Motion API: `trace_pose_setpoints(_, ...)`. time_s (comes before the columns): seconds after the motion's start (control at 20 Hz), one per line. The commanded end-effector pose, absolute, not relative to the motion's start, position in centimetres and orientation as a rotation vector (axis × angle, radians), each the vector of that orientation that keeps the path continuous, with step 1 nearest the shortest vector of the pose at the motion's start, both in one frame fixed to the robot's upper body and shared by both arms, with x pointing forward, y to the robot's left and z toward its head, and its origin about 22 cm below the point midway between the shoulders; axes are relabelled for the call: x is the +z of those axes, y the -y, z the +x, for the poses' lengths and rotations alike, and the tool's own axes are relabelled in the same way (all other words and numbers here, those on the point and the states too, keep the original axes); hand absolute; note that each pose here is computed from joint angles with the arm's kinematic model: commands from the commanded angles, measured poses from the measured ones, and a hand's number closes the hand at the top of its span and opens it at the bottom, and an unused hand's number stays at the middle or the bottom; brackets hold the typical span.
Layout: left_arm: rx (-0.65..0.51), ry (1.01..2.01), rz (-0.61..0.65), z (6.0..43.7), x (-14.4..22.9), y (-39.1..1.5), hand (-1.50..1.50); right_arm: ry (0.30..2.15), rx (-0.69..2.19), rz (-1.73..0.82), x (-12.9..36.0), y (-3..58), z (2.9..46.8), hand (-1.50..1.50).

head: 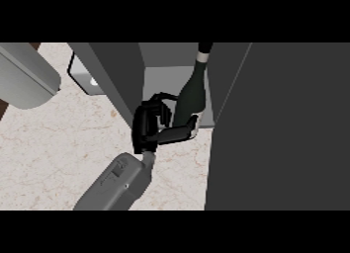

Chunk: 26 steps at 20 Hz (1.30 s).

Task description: Pick up the wine, place it into the cabinet and close the cabinet

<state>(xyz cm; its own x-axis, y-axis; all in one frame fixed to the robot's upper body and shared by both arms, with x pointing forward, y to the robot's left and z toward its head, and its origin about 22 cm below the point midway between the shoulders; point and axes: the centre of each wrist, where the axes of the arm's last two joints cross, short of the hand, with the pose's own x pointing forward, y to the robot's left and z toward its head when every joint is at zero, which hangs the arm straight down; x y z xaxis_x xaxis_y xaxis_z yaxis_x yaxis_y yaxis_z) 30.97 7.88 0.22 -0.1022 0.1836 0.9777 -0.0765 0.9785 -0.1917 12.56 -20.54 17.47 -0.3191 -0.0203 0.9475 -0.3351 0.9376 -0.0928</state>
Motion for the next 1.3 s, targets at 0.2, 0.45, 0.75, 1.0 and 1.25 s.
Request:
trace_pose_setpoints(0.2,0.267,1.658,-0.076,32.8,-1.6,-8.2,1.50,1.922,0.318,0.364,20.2,21.9,8.6,-1.50)
trace_pose_setpoints(0.45,0.333,1.591,-0.127,34.1,-0.7,-8.0,1.50,1.928,0.315,0.370,20.6,21.4,8.5,-1.50)
trace_pose_setpoints(0.75,0.330,1.608,-0.091,36.2,-0.4,-8.1,1.50,1.910,0.302,0.353,19.3,21.1,9.8,-1.50)
trace_pose_setpoints(1.0,0.347,1.585,-0.071,36.8,-0.5,-8.1,1.50,1.911,0.310,0.368,19.3,21.5,8.8,-1.50)
trace_pose_setpoints(1.25,0.349,1.589,-0.072,39.5,0.9,-8.9,1.50,1.922,0.294,0.352,19.4,21.7,10.2,-1.50)
